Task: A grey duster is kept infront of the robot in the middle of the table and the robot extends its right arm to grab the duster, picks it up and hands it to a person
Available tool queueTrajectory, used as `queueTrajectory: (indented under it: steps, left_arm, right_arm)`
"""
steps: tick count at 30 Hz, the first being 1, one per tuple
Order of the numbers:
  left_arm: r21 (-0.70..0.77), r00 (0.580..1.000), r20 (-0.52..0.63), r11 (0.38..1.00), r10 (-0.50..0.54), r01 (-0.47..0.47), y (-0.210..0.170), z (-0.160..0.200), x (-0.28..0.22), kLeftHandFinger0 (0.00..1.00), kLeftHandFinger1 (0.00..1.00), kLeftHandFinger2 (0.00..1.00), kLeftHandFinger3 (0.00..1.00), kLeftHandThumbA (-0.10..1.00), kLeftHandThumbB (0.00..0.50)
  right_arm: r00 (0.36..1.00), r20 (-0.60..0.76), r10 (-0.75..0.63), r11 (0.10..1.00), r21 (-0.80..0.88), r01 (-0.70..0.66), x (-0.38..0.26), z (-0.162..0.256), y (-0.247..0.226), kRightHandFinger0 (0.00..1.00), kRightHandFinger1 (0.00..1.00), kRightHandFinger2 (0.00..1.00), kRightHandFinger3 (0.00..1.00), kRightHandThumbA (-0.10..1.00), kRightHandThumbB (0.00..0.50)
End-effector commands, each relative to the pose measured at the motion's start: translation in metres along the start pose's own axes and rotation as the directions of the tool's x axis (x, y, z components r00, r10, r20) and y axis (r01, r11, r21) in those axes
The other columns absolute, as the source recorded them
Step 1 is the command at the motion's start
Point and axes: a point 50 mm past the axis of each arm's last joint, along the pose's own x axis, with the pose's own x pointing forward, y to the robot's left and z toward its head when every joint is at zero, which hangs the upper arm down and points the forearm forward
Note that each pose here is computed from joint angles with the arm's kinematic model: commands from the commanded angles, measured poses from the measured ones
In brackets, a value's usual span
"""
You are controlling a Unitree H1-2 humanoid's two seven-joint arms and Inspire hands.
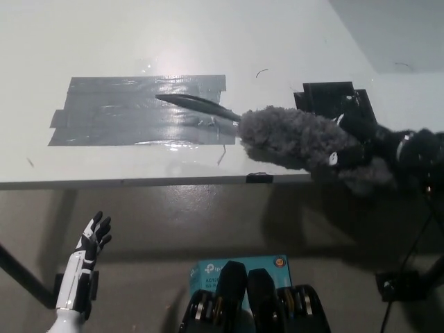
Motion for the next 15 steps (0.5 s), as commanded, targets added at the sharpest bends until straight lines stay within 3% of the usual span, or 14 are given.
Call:
queueTrajectory:
  steps: [1,3,4,5,8,13,15]
  left_arm:
    - [0.008,0.997,0.071,1.000,0.015,-0.016,0.005,0.010,0.010,1.00,1.00,1.00,1.00,1.00,0.349]
    - [0.009,0.997,0.070,1.000,0.016,-0.017,0.005,0.010,0.010,1.00,1.00,1.00,1.00,1.00,0.348]
    - [0.008,0.997,0.070,1.000,0.015,-0.016,0.005,0.010,0.009,1.00,1.00,1.00,1.00,1.00,0.348]
    - [0.006,0.998,0.067,1.000,0.014,-0.014,0.005,0.010,0.010,1.00,1.00,1.00,1.00,1.00,0.350]
    - [0.008,0.997,0.071,1.000,0.012,-0.012,0.005,0.011,0.011,1.00,1.00,1.00,1.00,1.00,0.342]
    - [0.011,0.997,0.075,1.000,0.014,-0.015,0.005,0.011,0.012,1.00,1.00,1.00,1.00,1.00,0.335]
    - [0.010,0.997,0.072,1.000,0.013,-0.013,0.005,0.011,0.013,1.00,1.00,1.00,1.00,1.00,0.342]
  right_arm:
    - [0.919,0.344,0.193,0.881,0.352,-0.317,-0.032,0.032,0.018,0.00,0.37,0.72,0.97,-0.10,0.215]
    - [0.889,0.424,0.174,0.822,0.435,-0.369,-0.036,0.030,0.032,0.00,0.31,0.70,0.96,-0.10,0.207]
    - [0.877,0.452,0.165,0.795,0.465,-0.389,-0.039,0.029,0.038,0.00,0.31,0.74,0.98,-0.10,0.203]
    - [0.855,0.493,0.158,0.745,0.509,-0.431,-0.041,0.028,0.045,0.00,0.35,0.85,1.00,-0.10,0.181]
    - [0.814,0.568,0.124,0.637,0.583,-0.504,-0.046,0.029,0.060,0.00,0.40,0.85,1.00,-0.10,0.156]
    - [0.799,0.599,0.049,0.540,0.657,-0.526,-0.049,0.032,0.072,0.00,0.42,0.88,1.00,-0.10,0.218]
    - [0.793,0.609,-0.003,0.488,0.694,-0.530,-0.051,0.034,0.079,0.00,0.42,0.89,1.00,-0.10,0.205]
